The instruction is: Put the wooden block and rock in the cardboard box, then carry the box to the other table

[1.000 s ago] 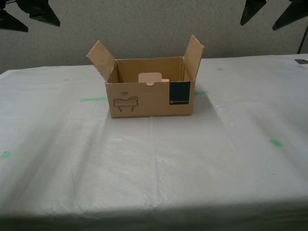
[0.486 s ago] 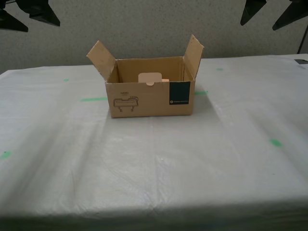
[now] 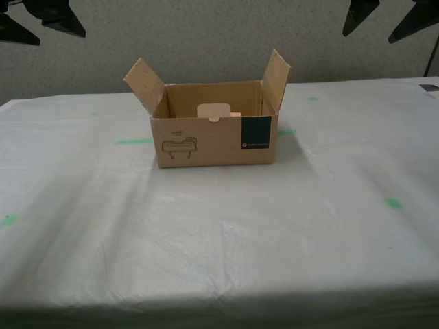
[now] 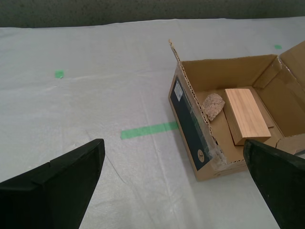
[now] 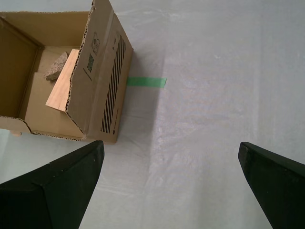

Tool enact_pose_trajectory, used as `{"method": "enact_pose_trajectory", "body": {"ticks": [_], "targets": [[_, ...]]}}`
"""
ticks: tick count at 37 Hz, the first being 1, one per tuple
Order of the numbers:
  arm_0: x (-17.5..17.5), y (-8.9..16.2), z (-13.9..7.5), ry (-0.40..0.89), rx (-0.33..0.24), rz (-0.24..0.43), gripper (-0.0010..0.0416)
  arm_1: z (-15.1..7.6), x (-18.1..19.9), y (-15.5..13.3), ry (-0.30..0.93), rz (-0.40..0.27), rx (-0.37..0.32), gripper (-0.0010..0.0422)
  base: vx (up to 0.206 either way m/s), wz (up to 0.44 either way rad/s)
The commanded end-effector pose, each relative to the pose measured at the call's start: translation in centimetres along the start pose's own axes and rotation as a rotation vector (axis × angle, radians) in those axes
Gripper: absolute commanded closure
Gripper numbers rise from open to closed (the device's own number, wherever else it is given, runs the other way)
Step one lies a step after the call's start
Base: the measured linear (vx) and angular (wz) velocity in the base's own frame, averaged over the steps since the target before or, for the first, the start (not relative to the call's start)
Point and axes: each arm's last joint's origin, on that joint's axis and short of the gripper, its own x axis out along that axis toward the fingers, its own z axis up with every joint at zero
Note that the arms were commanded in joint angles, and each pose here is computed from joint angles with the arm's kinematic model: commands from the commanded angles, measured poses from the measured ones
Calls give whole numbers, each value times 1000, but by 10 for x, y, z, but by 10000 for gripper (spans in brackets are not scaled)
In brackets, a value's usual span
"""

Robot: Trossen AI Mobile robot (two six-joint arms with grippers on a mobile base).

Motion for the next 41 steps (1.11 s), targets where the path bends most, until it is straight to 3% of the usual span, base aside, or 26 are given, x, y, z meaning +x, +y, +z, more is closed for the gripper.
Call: {"method": "enact_pose_trajectory", "body": {"ticks": [1,41], "targets": [[0,0,0,-1,-1,3,12,0,0,0,-3,1,4,14,0,0],[0,0,0,-1,-1,3,12,0,0,0,-3,1,4,14,0,0]]}}
